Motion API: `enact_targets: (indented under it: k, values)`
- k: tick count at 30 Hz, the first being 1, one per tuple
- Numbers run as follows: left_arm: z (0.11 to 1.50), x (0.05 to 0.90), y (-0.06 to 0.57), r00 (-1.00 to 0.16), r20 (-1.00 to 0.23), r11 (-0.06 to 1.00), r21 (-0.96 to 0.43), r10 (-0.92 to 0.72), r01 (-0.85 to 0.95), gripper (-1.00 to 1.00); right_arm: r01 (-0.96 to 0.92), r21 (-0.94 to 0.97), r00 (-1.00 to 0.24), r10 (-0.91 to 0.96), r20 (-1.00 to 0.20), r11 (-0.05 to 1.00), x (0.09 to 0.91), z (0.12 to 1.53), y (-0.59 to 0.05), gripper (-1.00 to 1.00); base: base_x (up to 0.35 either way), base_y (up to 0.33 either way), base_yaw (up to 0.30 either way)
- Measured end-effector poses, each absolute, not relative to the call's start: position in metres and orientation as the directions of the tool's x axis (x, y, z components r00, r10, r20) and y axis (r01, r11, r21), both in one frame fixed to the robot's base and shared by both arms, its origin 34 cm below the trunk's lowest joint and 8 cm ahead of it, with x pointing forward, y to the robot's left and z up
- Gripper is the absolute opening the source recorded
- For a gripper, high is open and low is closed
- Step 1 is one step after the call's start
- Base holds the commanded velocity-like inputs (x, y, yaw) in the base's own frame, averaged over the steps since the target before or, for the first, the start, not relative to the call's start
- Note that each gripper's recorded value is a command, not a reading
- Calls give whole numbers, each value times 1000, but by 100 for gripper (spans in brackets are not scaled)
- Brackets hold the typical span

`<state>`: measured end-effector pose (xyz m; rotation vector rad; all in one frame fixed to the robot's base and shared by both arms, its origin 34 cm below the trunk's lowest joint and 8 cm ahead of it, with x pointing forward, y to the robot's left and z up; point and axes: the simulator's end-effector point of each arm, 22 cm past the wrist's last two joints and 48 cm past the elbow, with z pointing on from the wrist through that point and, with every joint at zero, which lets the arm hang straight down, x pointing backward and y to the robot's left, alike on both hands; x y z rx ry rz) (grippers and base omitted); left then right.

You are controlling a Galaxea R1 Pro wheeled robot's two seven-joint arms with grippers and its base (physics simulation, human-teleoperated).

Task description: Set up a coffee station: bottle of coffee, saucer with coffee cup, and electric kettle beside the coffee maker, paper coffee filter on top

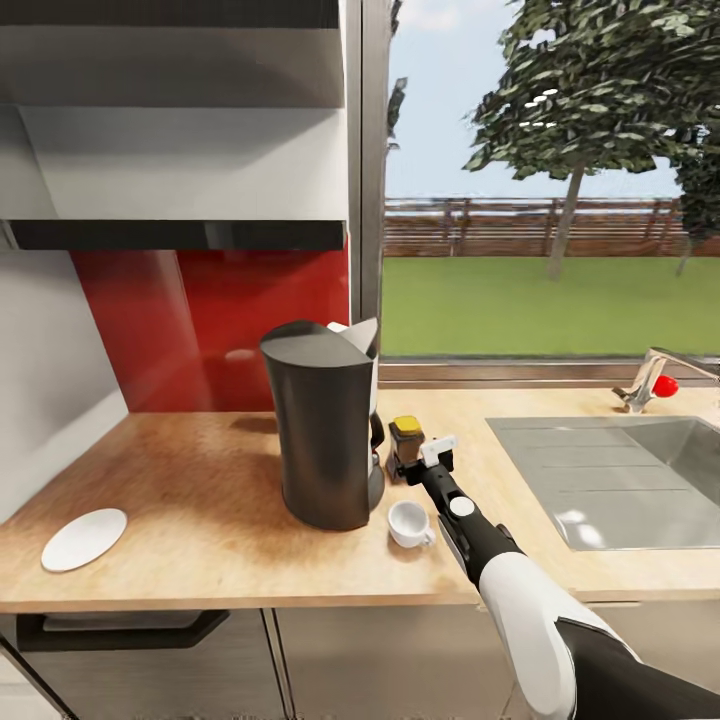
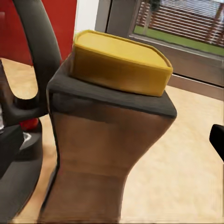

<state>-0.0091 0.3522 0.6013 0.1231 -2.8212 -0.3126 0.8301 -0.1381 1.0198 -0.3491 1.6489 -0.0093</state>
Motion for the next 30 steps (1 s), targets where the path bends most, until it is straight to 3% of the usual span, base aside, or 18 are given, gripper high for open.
enact_targets:
  k: [11,23,30]
  values:
    - [601,-9,351,-952,284,973,225,-116,-51,100,-221,-213,-66,-232,-970,952,830,1020,-138,100,-324,0,0]
    - [600,-5,352,-955,275,973,225,-114,-51,100,-217,-213,-64,-231,-971,953,830,1022,-139,100,-46,0,0]
    - [599,0,352,-957,268,973,224,-113,-53,100,-171,-225,-7,-229,-973,959,840,1051,-152,100,-261,0,0]
